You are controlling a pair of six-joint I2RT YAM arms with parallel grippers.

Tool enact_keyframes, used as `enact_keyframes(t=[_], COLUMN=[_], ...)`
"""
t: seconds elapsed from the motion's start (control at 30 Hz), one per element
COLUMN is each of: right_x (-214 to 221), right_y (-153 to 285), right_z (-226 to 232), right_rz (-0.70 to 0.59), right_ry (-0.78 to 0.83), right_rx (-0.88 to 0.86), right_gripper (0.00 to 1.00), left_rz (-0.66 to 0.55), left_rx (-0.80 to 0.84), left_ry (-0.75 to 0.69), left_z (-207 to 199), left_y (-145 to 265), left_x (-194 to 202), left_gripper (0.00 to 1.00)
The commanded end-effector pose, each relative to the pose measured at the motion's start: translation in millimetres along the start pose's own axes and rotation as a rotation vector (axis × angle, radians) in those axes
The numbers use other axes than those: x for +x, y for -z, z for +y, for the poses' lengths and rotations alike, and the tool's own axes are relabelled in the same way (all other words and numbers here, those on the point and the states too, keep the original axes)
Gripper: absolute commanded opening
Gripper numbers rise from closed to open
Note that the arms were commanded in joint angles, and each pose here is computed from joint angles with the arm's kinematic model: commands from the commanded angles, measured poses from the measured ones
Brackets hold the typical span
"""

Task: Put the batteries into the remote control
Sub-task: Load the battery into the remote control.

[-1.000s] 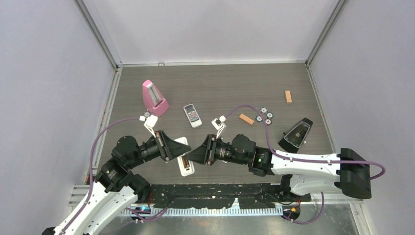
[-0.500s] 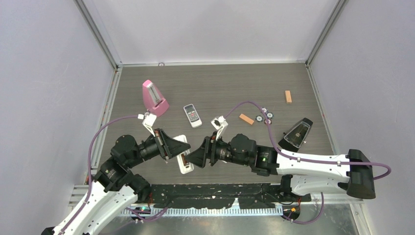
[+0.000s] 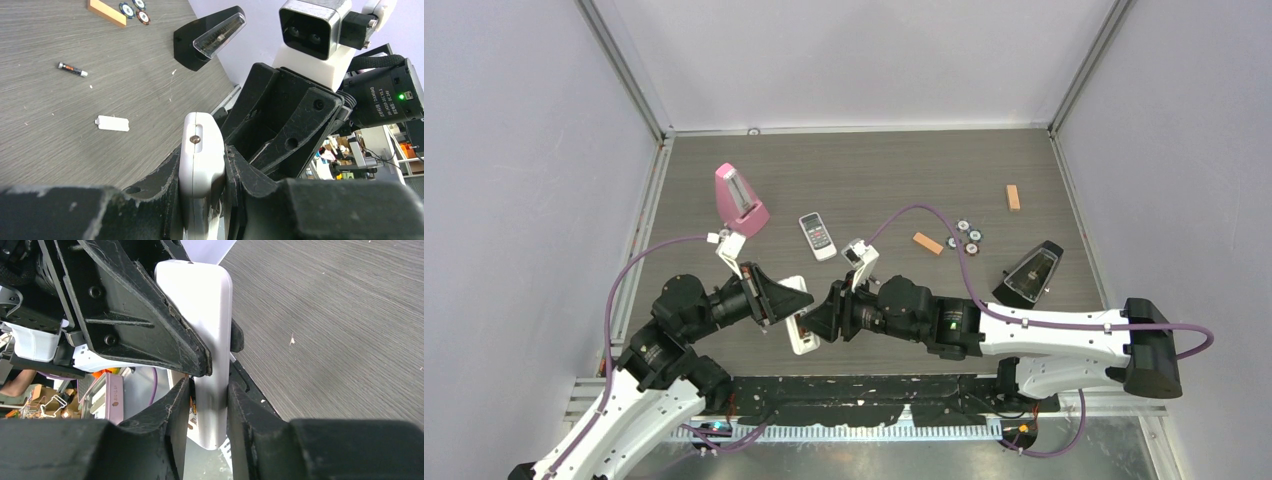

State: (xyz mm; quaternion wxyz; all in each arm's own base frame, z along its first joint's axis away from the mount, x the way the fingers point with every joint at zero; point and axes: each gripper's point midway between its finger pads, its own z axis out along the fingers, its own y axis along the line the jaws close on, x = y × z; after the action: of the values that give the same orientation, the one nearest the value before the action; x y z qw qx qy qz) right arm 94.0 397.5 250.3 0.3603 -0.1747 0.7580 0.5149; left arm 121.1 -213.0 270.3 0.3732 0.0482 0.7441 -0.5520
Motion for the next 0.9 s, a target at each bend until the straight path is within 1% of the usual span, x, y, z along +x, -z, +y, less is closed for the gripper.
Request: enact_keyframes(t=[0.0,0.07,0.13,0.23,0.3,0.33,0.37,0.4,0.47,0.63,0.67,0.7,0.73,0.87], right_x=[-10,-9,-7,-8,-11,-13,-15,-17,-23,-17,-12,-14,-9,-9], right_y=[0,0,0,1,3,4,5,7,11,14,15,16,17,23], right_z=[-5,-6,-7,-8,-5,-3,0,4,13,27,28,33,36,54], right_rz=[-0.037,-0.031,-0.026,-0.03,-0.039,-0.045,-0.053,-0.057,-0.073,-0.062,-0.045,-0.061,-0.045,-0.048], right_ry=[0.027,0.035,0.044,0.049,0.045,0.04,0.035,0.029,0.025,0.076,0.08,0.078,0.081,0.087], right_rx=[0.044,0.046,0.046,0.046,0.037,0.029,0.017,0.0,-0.04,-0.144,-0.166,-0.198,-0.226,-0.33], right_gripper=[0.31,0.25,0.22,0.22,0.3,0.4,0.45,0.54,0.61,0.64,0.64,0.64,0.64,0.66], left_rz=[-0.043,-0.045,-0.047,-0.046,-0.045,-0.046,-0.046,-0.045,-0.048,-0.036,-0.028,-0.022,-0.014,-0.004], left_rx=[0.08,0.08,0.08,0.08,0.079,0.079,0.08,0.083,0.091,0.174,0.195,0.22,0.239,0.318], left_ry=[-0.045,-0.044,-0.046,-0.049,-0.051,-0.054,-0.055,-0.057,-0.068,-0.11,-0.117,-0.125,-0.129,-0.136], left_z=[-27,-27,-27,-26,-26,-26,-26,-26,-28,-42,-45,-49,-52,-66], left_y=[5,6,6,6,6,6,6,6,7,10,10,11,11,14], left_x=[-16,-16,-17,-16,-16,-16,-16,-15,-16,-13,-12,-11,-10,-8], left_gripper=[0.0,0.0,0.0,0.0,0.0,0.0,0.0,0.0,0.0,0.0,0.0,0.0,0.0,0.0])
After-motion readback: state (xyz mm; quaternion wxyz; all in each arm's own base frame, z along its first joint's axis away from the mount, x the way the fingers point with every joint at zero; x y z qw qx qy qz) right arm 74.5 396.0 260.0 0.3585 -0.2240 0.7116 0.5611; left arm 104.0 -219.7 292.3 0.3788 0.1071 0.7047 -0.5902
